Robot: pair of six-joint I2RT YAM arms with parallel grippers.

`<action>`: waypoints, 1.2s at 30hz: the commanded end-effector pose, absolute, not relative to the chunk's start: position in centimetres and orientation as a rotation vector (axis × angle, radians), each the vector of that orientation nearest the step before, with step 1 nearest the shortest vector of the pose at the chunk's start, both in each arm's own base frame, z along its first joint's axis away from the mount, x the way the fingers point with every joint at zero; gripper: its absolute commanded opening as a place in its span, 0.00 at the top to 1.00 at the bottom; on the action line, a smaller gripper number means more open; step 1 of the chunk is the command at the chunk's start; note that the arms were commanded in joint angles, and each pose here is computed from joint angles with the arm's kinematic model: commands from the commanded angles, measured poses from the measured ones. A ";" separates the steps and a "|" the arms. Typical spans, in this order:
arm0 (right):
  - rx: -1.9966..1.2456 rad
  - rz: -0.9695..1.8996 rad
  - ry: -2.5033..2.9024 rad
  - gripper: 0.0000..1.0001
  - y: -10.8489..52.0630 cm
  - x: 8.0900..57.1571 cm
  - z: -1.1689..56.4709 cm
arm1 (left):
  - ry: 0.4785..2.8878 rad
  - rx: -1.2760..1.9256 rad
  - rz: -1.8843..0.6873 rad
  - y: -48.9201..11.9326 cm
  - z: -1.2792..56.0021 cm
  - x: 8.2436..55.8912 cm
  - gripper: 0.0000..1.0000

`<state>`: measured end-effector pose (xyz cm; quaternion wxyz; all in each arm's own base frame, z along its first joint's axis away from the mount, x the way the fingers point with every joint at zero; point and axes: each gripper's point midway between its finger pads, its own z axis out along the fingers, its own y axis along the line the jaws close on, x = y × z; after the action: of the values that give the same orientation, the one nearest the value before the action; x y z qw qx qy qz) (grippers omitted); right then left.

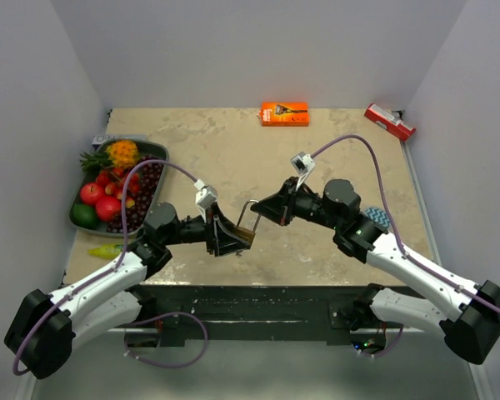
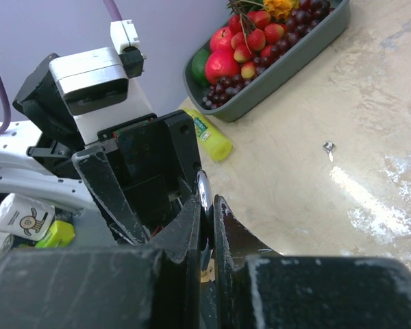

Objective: Unlock with the key

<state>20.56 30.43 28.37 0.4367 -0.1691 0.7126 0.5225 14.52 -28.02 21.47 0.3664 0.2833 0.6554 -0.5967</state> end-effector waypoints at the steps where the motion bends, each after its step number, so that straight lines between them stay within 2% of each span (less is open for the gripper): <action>1: -0.394 1.365 1.609 1.00 30.4 20.8 32.8 | 1.635 0.767 -1.558 -28.2 21.7 13.9 0.54; 5: -0.390 1.361 1.614 1.00 30.5 21.0 32.6 | 1.636 0.765 -1.556 -28.2 21.7 14.0 0.72; 7: -0.385 1.354 1.619 1.00 30.4 21.1 32.5 | 1.642 0.764 -1.556 -28.2 21.6 14.0 0.76; 12: -0.345 1.292 1.629 1.00 29.7 21.8 32.5 | 1.661 0.745 -1.540 -28.2 21.3 14.3 1.00; 23: -0.183 1.012 1.797 1.00 28.0 25.6 29.2 | 1.864 0.574 -1.257 -27.9 20.0 19.6 1.00; 31: -0.025 0.691 1.869 1.00 28.5 28.1 27.4 | 1.996 0.507 -1.072 -28.5 18.1 21.6 1.00; 36: 0.045 0.602 1.888 1.00 28.5 29.5 26.4 | 2.065 0.417 -0.937 -27.5 16.8 23.3 1.00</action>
<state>27.34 29.20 22.49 0.4895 -0.0403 0.8269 0.2739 20.23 -28.74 16.44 0.3715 0.2252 0.7916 -0.4296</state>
